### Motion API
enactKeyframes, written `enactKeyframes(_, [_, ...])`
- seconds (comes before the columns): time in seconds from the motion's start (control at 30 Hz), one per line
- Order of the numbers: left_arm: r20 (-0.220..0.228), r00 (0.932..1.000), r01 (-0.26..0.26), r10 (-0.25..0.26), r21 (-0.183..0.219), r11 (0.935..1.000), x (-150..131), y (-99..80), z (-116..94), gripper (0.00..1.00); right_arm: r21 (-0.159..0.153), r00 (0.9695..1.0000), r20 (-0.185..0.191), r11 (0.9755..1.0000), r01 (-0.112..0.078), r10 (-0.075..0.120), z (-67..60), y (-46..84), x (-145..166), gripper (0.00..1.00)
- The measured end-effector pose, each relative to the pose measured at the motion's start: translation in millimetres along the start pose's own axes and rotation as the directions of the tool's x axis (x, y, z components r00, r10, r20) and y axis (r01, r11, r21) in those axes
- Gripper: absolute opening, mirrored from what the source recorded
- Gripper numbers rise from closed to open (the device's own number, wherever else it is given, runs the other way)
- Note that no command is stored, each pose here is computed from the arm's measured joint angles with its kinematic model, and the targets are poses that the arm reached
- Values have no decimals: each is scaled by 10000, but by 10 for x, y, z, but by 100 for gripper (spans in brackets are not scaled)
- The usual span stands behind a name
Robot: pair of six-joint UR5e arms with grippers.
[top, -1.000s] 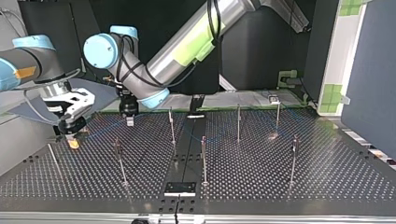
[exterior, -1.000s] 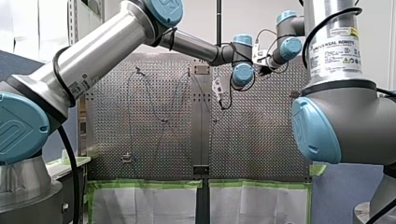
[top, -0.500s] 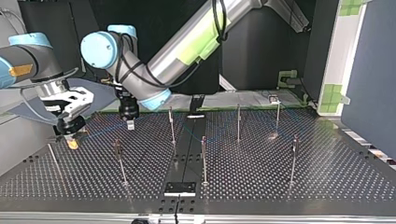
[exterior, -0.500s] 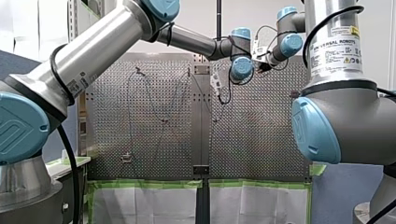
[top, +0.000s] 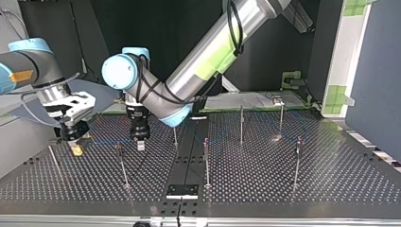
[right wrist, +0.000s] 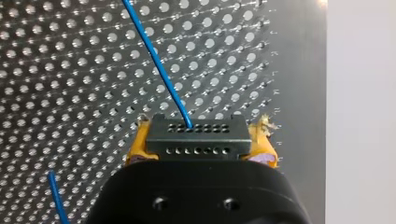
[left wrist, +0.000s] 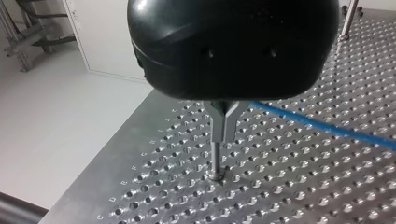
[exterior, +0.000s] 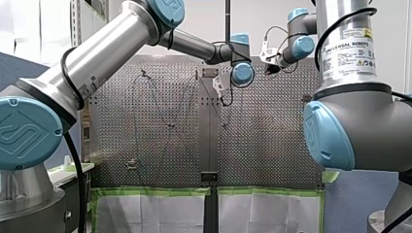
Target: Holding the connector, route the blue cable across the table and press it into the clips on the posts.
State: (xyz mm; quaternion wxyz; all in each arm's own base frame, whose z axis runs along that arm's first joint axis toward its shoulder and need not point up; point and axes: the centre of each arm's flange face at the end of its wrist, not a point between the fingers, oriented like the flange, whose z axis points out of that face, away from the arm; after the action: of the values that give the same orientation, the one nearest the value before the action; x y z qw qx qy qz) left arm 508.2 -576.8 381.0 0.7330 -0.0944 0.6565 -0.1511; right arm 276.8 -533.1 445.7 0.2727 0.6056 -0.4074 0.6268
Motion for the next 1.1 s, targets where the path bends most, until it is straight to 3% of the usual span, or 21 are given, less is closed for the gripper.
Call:
enactKeyframes(0.23, [168,9998,50,-56,312,9995,-2,49,139,2,12,10000,-45,10000,-63,63,94,44,13,0])
enactKeyframes(0.4, [60,10000,-44,41,526,9986,158,142,273,2,-61,9999,46,9999,-116,116,165,155,-54,0])
enactKeyframes(0.8, [92,9999,-101,97,500,9987,233,318,474,2,-10,9999,36,9999,-142,142,285,414,-73,0])
enactKeyframes(0.87, [82,9999,-101,97,511,9986,235,312,468,25,-48,9999,38,9999,-151,151,292,458,-80,0])
enactKeyframes(0.9, [83,9999,-93,89,516,9986,233,309,466,25,-66,9999,38,9999,-154,154,294,476,-83,0])
enactKeyframes(0.97, [76,9999,-76,72,553,9984,233,294,455,47,-105,9999,43,9998,-160,160,296,515,-90,0])
enactKeyframes(1.0, [66,10000,-70,66,585,9983,235,285,449,47,-123,9999,44,9998,-161,162,296,531,-92,0])
enactKeyframes(1.07, [19,10000,-56,55,700,9975,245,265,436,76,-165,9999,43,9997,-158,159,295,564,-93,0])
enactKeyframes(1.1, [-2,10000,-48,48,751,9972,247,255,430,76,-173,9999,42,9997,-156,156,294,573,-92,0])
